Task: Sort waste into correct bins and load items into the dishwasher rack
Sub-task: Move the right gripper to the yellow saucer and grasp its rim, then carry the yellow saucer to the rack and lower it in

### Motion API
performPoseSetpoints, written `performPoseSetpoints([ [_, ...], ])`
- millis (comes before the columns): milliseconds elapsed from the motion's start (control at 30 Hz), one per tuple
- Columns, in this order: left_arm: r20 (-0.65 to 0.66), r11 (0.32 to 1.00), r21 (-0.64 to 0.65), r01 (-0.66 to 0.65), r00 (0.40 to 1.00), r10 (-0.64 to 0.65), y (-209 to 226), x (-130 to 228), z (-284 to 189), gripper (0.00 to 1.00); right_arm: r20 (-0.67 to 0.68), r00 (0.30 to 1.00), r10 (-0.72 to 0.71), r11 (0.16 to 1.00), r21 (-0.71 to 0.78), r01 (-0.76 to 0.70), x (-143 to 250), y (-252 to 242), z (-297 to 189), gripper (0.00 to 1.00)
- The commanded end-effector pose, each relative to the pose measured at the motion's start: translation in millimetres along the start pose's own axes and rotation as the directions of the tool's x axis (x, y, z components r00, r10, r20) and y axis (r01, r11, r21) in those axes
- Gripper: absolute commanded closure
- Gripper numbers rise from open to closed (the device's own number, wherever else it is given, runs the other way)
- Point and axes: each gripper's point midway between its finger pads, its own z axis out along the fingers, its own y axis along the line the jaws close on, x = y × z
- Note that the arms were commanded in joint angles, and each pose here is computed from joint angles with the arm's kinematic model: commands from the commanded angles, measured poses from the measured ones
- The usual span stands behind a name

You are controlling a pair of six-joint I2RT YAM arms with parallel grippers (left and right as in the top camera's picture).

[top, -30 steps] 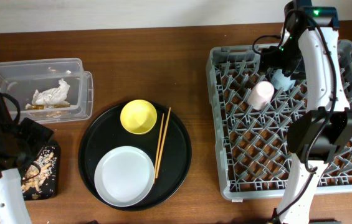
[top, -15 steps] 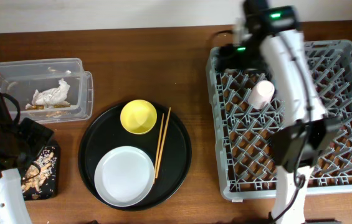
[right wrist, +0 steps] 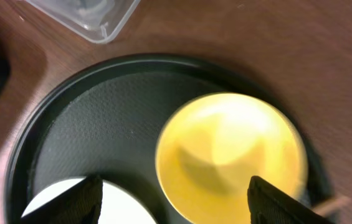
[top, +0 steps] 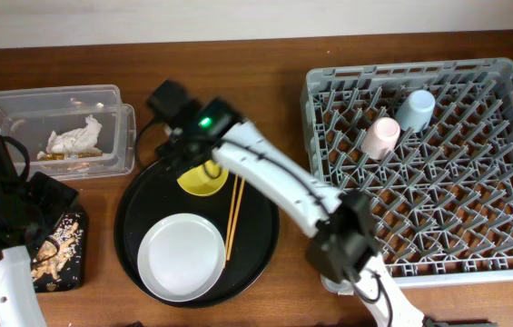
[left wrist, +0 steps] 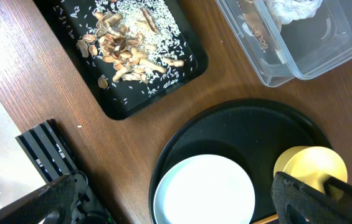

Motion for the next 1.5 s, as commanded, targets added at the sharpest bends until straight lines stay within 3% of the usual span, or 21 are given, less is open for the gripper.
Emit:
performPoseSetpoints([
  [0, 0.005, 1.000, -0.004, 0.001, 1.000, -0.001, 2, -2, -1, 0.01, 0.012, 1.000, -0.013, 0.999, 0.037, 0.012, 3, 16, 27, 0.28],
  [333, 0.004, 1.000, -0.004, 0.001, 1.000, -0.001, 1, -2, -1, 0.01, -0.068, 0.998, -0.018, 0.989, 0.148, 0.028, 35, 12, 94, 0.34],
  [467, 0.004, 1.000, -0.004, 0.001, 1.000, -0.001, 1, -2, -1, 0.01, -0.066, 0.998, -0.019, 0.989, 0.148, 0.028, 35, 12, 93, 0.50],
  [567, 0.004, 1.000, -0.004, 0.001, 1.000, -0.001, 1, -2, -1, 0.01, -0.068, 0.998, -0.018, 0.989, 0.148, 0.028, 34, 12, 89, 0.71],
  [600, 0.004, 1.000, -0.004, 0.001, 1.000, -0.001, 1, -2, -1, 0.01, -0.062, 0.998, -0.018, 0.989, 0.146, 0.027, 33, 13, 84, 0.72],
  [667, 0.004, 1.000, -0.004, 0.001, 1.000, -0.001, 1, -2, -1, 0.01, -0.037, 0.999, -0.018, 0.990, 0.139, 0.023, 24, 15, 67, 0.77],
  [733, 0.004, 1.000, -0.004, 0.001, 1.000, -0.001, 1, -2, -1, 0.01, -0.002, 1.000, -0.014, 0.992, 0.129, 0.014, 12, 17, 45, 0.96],
  [900, 0.004, 1.000, -0.004, 0.001, 1.000, -0.001, 1, -2, -1, 0.01, 0.068, 0.998, 0.013, 0.993, 0.118, -0.021, -13, 8, -13, 0.96],
  [1067, 0.004, 1.000, -0.004, 0.001, 1.000, -0.001, 1, -2, -1, 0.01, 0.124, 0.987, 0.100, 0.982, 0.145, -0.117, -26, -41, -106, 0.96],
  [1267, 0.004, 1.000, -0.004, 0.001, 1.000, -0.001, 1, -2, -1, 0.01, 0.142, 0.950, 0.278, 0.934, 0.193, -0.302, 9, -128, -220, 0.96],
  [1467, 0.004, 1.000, -0.004, 0.001, 1.000, -0.001, 1, -2, -1, 0.01, 0.172, 0.949, 0.264, 0.953, 0.105, -0.284, 25, -156, -270, 0.96],
])
